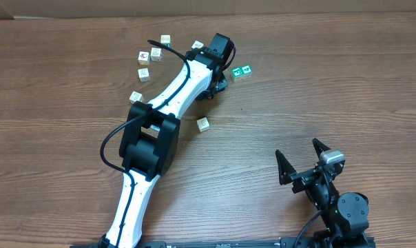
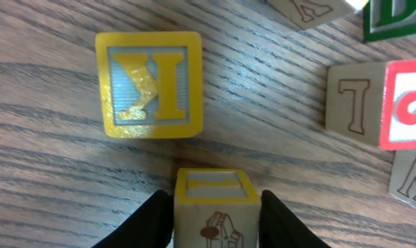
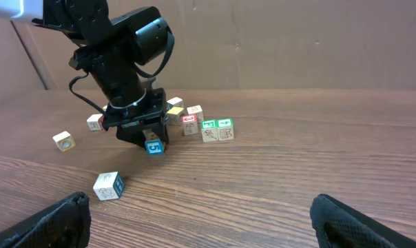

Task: Form a circle
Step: 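Grasp the car-printed block with the left gripper and lift it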

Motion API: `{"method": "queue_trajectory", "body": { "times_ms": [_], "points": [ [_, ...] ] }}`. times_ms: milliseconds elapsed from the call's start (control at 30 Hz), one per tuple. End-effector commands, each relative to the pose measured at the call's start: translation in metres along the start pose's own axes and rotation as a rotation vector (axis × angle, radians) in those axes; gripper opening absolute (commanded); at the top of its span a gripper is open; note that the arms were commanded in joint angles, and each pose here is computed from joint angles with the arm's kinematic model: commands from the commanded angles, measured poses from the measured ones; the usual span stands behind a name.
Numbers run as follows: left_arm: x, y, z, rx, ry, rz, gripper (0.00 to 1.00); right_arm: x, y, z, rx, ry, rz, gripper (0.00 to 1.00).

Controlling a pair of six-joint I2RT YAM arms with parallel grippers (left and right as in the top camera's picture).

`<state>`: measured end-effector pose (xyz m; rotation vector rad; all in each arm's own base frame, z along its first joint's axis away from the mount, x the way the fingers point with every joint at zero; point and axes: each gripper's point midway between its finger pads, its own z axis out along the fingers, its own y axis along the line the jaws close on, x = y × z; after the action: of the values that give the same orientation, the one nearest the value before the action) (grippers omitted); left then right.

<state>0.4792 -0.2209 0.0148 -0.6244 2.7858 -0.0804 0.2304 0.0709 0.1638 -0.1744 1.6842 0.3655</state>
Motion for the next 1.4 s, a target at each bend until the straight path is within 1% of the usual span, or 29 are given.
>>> {"method": "queue_trajectory", "body": {
  "times_ms": [0, 167, 333, 467, 600, 733, 833, 1033, 1167, 1233, 1367],
  "points": [
    [-0.007, 0.002, 0.001, -0.010, -0.017, -0.020, 0.32, -0.003, -0.001, -0.001, 0.005, -0.015, 0.003, 1.00],
    [-0.004, 0.005, 0.001, -0.022, -0.008, -0.018, 0.30, -0.003, -0.001, -0.001, 0.005, -0.015, 0.003, 1.00],
    [-0.007, 0.008, -0.010, -0.046, -0.006, -0.014, 0.23, -0.003, -0.001, -0.001, 0.005, -0.015, 0.003, 1.00],
    [-0.020, 0.006, -0.043, -0.056, -0.026, 0.006, 0.18, -0.003, -0.001, -0.001, 0.005, -0.015, 0.003, 1.00],
    [-0.033, 0.008, -0.090, -0.079, -0.065, 0.054, 0.09, -0.003, -0.001, -0.001, 0.005, -0.015, 0.003, 1.00],
    [-0.030, -0.002, -0.128, -0.061, -0.103, 0.189, 0.05, -0.003, -0.001, -0.001, 0.005, -0.015, 0.003, 1.00],
    [-0.015, -0.012, -0.144, -0.056, -0.111, 0.320, 0.05, -0.003, -0.001, -0.001, 0.005, -0.015, 0.003, 1.00],
    [0.036, -0.036, -0.148, -0.038, -0.054, 0.584, 0.05, -0.003, -0.001, -0.001, 0.005, -0.015, 0.003, 1.00],
    [0.061, -0.049, -0.148, -0.026, -0.040, 0.724, 0.05, -0.003, -0.001, -0.001, 0.005, -0.016, 0.003, 1.00],
    [0.068, -0.050, -0.147, -0.031, -0.032, 0.768, 0.05, -0.003, -0.001, -0.001, 0.005, -0.015, 0.003, 1.00],
    [0.070, -0.041, -0.145, -0.054, -0.004, 0.781, 0.05, -0.003, -0.001, -0.001, 0.005, -0.015, 0.003, 1.00]
  ]
}}
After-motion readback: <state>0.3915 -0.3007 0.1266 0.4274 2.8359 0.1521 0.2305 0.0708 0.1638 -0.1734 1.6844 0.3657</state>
